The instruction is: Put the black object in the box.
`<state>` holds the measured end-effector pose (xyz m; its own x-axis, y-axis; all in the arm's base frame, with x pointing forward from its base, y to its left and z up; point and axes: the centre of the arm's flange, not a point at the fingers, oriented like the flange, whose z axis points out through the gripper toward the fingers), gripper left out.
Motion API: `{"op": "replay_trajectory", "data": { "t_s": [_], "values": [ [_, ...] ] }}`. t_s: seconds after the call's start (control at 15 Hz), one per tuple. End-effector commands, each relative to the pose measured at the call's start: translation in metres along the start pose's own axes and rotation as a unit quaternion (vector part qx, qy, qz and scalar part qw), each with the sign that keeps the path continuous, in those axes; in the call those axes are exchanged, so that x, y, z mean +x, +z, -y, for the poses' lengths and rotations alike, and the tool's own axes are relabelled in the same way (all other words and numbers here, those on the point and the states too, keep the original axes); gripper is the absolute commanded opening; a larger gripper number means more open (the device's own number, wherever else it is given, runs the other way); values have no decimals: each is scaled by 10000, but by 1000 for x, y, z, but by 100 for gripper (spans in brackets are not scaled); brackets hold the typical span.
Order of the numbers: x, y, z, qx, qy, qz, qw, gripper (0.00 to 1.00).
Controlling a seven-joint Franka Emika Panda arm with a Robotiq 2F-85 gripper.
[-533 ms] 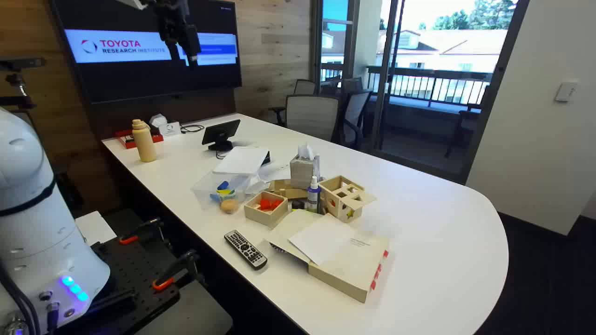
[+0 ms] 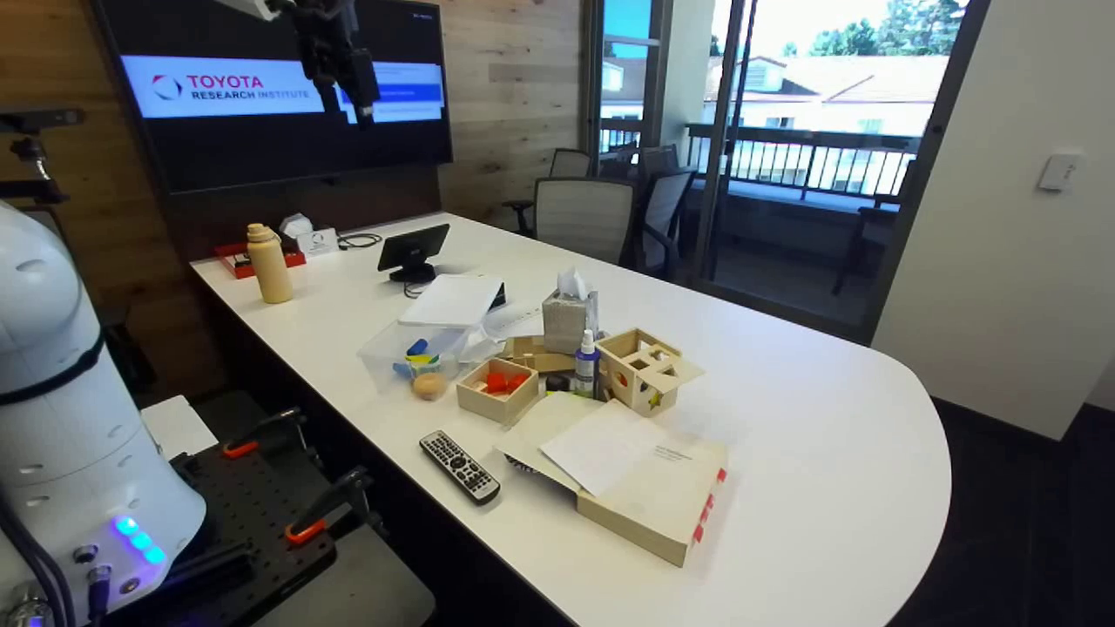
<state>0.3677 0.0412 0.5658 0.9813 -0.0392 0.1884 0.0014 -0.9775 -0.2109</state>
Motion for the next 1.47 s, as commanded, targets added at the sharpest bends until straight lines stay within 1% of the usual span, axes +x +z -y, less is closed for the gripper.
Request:
{"op": "replay_trajectory", "data": {
  "t_s": [0.0,0.07,0.13,0.2,0.33,0.47,0.67,1.0,1.2,1.4],
  "values": [
    [70,41,-9,-207,-10,-39,9998,100],
    [83,57,-14,-332,56,-87,9994,100],
    [96,76,-20,-564,138,-167,9982,100],
    [110,95,-27,-729,156,-161,9971,100],
    [131,144,-45,-896,248,-101,9956,100],
    [148,194,-63,-955,345,-46,9948,100],
    [173,268,-88,-887,446,-114,9950,100],
    [216,380,-130,-885,725,-158,9933,100],
    [232,428,-154,-967,930,-66,9909,100],
    [240,460,-172,-1004,1122,38,9886,100]
  ]
}}
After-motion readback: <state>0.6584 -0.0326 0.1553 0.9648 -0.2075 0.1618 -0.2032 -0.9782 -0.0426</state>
